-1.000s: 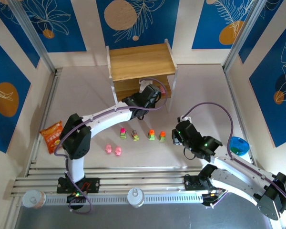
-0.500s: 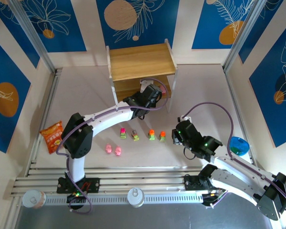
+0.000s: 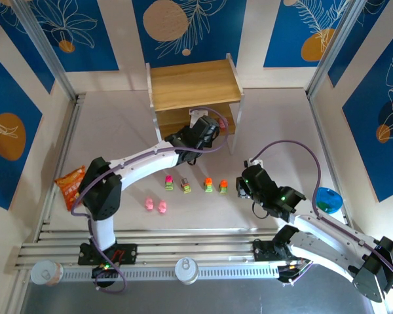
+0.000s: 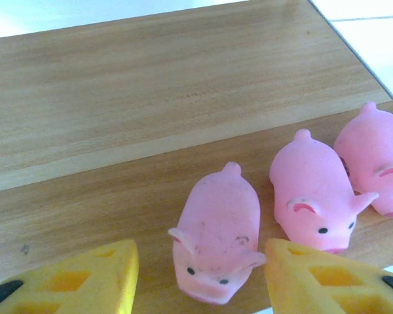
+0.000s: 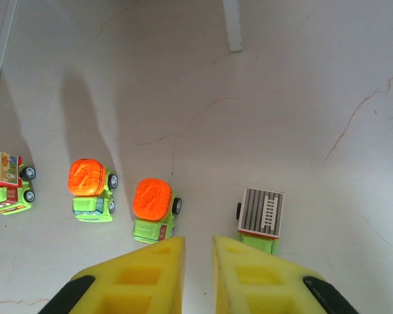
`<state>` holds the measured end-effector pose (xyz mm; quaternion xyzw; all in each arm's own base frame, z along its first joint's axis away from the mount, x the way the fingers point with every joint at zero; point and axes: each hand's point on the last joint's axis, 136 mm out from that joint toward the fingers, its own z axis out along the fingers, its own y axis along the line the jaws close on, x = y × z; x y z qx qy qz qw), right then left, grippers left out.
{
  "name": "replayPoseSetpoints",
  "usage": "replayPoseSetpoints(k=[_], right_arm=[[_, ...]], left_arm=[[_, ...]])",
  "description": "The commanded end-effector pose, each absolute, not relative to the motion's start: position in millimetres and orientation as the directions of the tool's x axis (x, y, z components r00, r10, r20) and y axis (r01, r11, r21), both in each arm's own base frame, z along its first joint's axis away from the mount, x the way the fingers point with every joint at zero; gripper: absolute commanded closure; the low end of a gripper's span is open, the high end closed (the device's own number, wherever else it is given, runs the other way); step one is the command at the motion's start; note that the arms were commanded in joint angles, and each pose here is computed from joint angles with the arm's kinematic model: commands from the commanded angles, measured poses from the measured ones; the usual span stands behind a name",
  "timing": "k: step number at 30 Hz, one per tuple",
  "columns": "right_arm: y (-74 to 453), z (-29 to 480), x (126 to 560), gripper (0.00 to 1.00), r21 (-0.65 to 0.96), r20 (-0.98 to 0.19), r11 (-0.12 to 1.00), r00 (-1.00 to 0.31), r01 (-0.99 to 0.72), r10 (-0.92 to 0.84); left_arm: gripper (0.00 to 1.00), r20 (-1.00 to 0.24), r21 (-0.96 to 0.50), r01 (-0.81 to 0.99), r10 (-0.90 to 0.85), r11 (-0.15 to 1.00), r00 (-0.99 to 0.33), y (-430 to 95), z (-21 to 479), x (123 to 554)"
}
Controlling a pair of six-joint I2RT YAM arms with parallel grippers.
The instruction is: Place and organize the plastic toys onto the shelf
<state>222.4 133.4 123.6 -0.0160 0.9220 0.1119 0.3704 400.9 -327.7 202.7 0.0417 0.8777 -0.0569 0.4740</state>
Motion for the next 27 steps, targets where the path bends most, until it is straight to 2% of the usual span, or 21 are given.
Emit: replayPoseSetpoints(k=[1, 12, 27], right_arm=[[134, 122, 221, 0.81, 0.197, -0.687, 0.972, -0.726, -0.126, 0.045], [133, 122, 221, 0.81, 0.197, -0.686, 0.973, -0.726, -0.123, 0.047], [137, 125, 218, 0.78, 0.204, -0.699, 0.966, -0.714, -0.156, 0.032]], left_arm=[[0.45, -0.853, -0.089, 0.119, -0.014, 0.989, -0.522, -323, 223, 395], [0.44, -0.848, -0.086, 0.165, 0.015, 0.982, -0.529, -319, 222, 363], [0.44, -0.853, -0.015, 0.244, 0.114, 0.970, -0.509, -298, 210, 286]])
